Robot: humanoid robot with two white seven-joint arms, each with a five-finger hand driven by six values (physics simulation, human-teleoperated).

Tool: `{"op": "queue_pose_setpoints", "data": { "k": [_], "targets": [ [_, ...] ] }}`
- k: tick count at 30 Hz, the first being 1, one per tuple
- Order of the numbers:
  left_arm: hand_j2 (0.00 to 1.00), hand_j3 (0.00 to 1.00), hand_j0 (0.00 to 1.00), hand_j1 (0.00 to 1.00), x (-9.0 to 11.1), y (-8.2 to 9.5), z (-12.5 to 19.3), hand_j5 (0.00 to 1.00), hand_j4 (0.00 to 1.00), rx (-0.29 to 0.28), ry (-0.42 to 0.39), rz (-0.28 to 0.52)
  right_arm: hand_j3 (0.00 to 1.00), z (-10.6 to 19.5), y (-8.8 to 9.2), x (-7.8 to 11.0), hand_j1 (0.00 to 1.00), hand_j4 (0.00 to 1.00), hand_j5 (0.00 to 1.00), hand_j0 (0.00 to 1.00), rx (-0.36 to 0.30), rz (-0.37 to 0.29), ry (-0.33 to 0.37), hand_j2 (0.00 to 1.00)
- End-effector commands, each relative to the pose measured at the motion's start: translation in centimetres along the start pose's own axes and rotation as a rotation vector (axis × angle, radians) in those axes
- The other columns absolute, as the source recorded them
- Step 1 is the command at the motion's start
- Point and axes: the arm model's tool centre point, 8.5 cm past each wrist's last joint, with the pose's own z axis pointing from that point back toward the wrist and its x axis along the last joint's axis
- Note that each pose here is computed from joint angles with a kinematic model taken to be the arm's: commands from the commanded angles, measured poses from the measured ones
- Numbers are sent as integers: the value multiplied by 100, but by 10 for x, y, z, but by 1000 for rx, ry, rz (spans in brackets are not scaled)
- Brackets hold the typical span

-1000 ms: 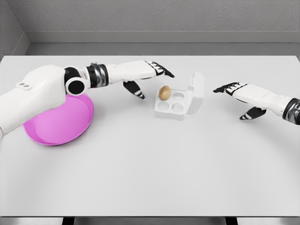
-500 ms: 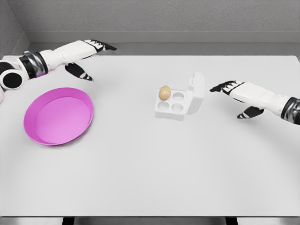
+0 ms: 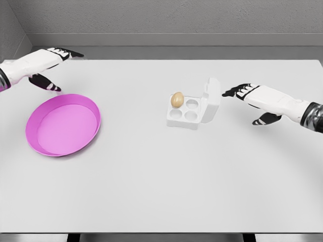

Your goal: Pack egg into the box and close the box lid

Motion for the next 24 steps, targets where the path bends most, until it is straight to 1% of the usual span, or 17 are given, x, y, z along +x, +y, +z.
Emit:
{"op": "queue_pose_setpoints", "data": {
  "k": [1,3,7,8,10,12,14,19,24],
  "targets": [
    [100,100,100,100,-3,8,4,100,100,27,9,3,100,0,-4,4,100,100,100,100,-11,5,-10,100],
    [100,100,100,100,-5,11,7,100,100,37,16,4,100,0,-4,5,100,100,100,100,-12,7,-12,100],
    [100,100,100,100,-6,5,8,100,100,27,19,11,100,-1,-5,6,100,100,100,100,-14,11,-15,100],
    [100,100,100,100,-6,-1,9,100,100,18,20,17,100,-4,-6,9,100,100,100,100,-22,11,-25,100],
    [100,100,100,100,-6,-3,8,100,100,16,19,20,100,-9,-6,17,100,100,100,100,-22,20,-46,100],
    [100,100,100,100,-5,-1,7,100,100,19,18,18,100,-15,-7,28,100,100,100,100,-14,39,-80,100],
    [100,100,100,100,-2,-1,3,100,100,21,9,19,100,-15,-11,35,100,100,100,100,-21,57,-94,100],
    [100,100,100,100,-1,-1,2,100,100,22,4,21,100,-28,-6,62,100,100,100,100,-5,85,-172,100],
    [100,100,100,100,-6,-1,8,100,100,20,18,19,100,-27,-8,61,100,100,100,100,-7,88,-169,100]
  ]
}}
